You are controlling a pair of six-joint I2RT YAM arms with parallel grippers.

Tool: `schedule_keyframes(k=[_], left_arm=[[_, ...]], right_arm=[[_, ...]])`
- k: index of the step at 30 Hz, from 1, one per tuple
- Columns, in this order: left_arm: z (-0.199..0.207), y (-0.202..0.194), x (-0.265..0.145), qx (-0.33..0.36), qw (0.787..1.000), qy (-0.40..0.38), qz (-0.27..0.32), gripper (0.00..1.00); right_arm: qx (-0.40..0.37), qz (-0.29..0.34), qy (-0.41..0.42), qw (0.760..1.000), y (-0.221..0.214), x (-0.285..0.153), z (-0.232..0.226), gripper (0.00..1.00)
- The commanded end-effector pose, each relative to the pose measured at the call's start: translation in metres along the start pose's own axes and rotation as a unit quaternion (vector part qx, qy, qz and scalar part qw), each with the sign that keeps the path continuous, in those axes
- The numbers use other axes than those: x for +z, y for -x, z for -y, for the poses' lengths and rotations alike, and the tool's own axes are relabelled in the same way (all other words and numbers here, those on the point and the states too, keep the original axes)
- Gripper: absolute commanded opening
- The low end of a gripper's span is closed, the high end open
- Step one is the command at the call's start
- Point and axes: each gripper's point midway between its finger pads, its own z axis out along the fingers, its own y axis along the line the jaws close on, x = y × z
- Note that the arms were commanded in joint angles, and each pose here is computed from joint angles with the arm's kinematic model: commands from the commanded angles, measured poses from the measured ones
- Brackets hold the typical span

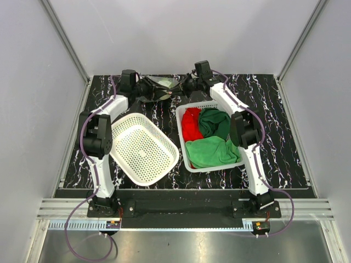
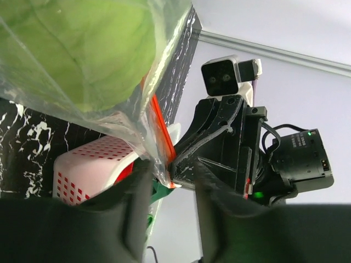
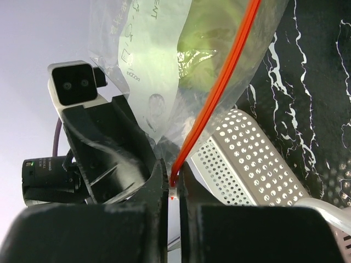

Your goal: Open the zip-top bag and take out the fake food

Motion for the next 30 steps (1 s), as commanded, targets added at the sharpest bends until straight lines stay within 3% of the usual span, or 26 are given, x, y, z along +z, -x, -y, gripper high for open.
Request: schedule_keyframes(k=[1, 4, 7, 17, 24, 30], left_arm=[[0.019, -0.006, -0.006, 0.024, 0.999, -0.020, -0.019, 0.17], [0.016, -0.005, -0.008, 0.022, 1.000, -0.011, -0.017, 0.05], [0.015, -0.003, -0.009, 0.021, 1.000, -0.010, -0.015, 0.00], [0.018, 0.007, -0.016, 0.025, 1.000, -0.014, -0.001, 0.00], [0.007, 0.007, -0.015, 0.004, 1.000, -0.007, 0.002, 0.17], [0.006, 0.010, -0.012, 0.007, 1.000, -0.009, 0.007, 0.13]], right_arm=[[-0.036, 0.016, 0.042, 0.998, -0.015, -0.027, -0.050, 0.06], [-0.032, 0.026, 0.036, 0.999, -0.013, -0.027, -0.046, 0.08], [-0.023, 0.031, 0.034, 0.999, -0.013, -0.028, -0.045, 0.09], [-0.022, 0.052, 0.032, 0.998, -0.012, -0.034, -0.046, 0.09], [-0.020, 0.053, 0.035, 0.998, -0.011, -0.035, -0.048, 0.10], [-0.015, 0.048, 0.036, 0.998, -0.012, -0.033, -0.045, 0.14]])
